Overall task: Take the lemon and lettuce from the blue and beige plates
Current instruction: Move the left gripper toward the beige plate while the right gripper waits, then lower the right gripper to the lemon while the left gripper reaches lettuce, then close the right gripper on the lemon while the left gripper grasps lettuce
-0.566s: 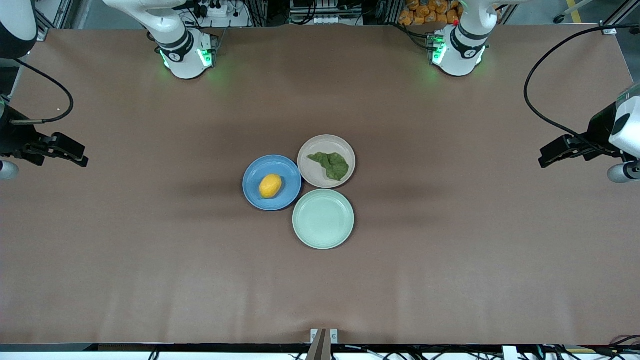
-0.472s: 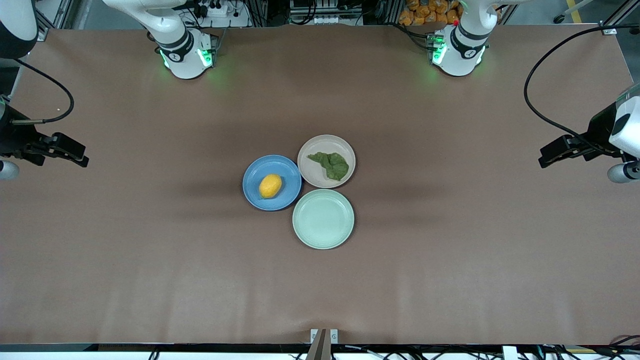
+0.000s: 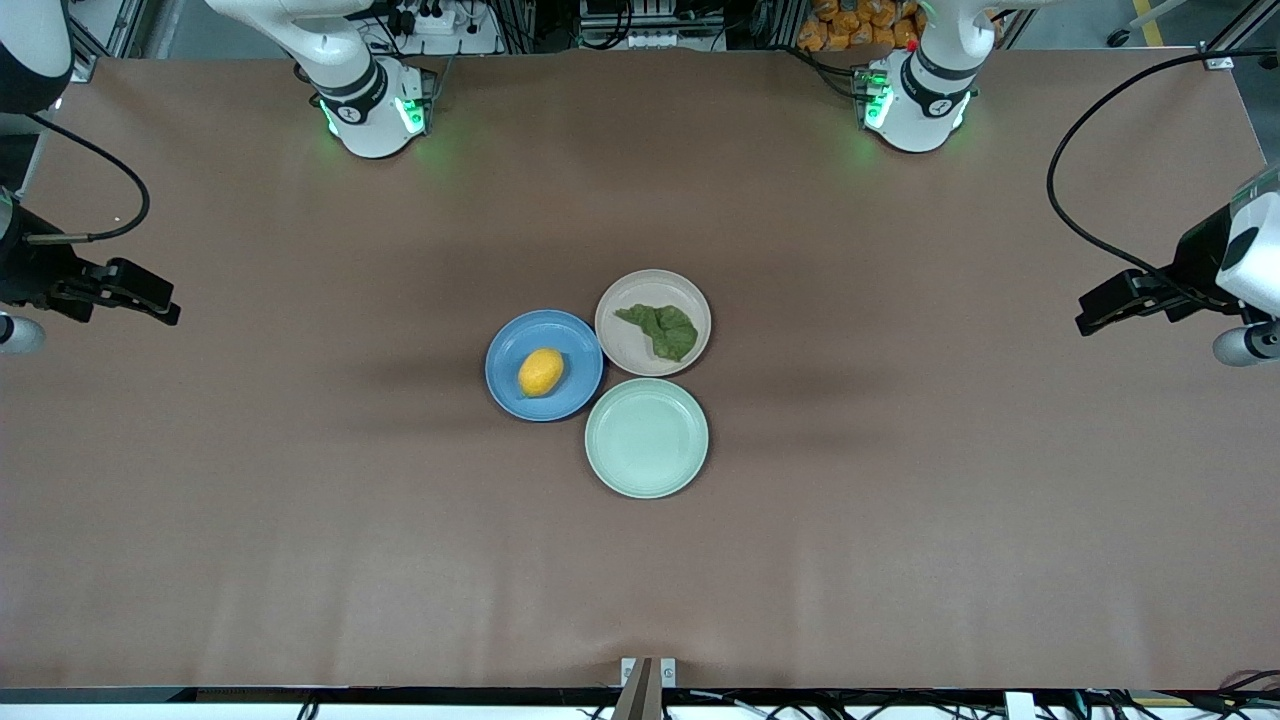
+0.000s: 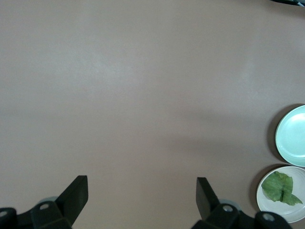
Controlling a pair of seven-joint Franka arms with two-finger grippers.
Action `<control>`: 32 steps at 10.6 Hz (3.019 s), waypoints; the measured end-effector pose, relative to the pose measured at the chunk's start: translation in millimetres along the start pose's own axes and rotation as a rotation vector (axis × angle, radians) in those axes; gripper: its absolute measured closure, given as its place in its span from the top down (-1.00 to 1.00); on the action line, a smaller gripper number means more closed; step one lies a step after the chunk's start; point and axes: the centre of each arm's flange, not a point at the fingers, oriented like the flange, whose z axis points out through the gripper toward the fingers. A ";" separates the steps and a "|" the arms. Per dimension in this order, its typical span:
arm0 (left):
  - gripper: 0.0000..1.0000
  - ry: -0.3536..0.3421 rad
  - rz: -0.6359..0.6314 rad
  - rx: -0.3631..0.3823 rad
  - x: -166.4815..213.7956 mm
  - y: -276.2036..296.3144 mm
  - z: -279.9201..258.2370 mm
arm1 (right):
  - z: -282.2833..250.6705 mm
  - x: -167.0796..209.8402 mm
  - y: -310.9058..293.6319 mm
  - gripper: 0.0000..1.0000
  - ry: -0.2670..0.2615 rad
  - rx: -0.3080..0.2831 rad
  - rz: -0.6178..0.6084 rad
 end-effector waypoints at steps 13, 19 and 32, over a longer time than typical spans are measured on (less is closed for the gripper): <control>1.00 -0.253 0.193 -0.087 -70.7 238.3 118.5 | 12.2 -2.3 -66.9 1.00 -0.006 0.017 -0.004; 1.00 -0.331 0.235 -0.042 -134.3 352.0 263.0 | 147.4 -5.5 -162.0 1.00 -0.067 0.026 0.051; 1.00 -0.383 0.127 -0.109 -187.2 416.9 418.6 | 365.1 -62.7 -320.0 0.97 -0.097 0.062 0.401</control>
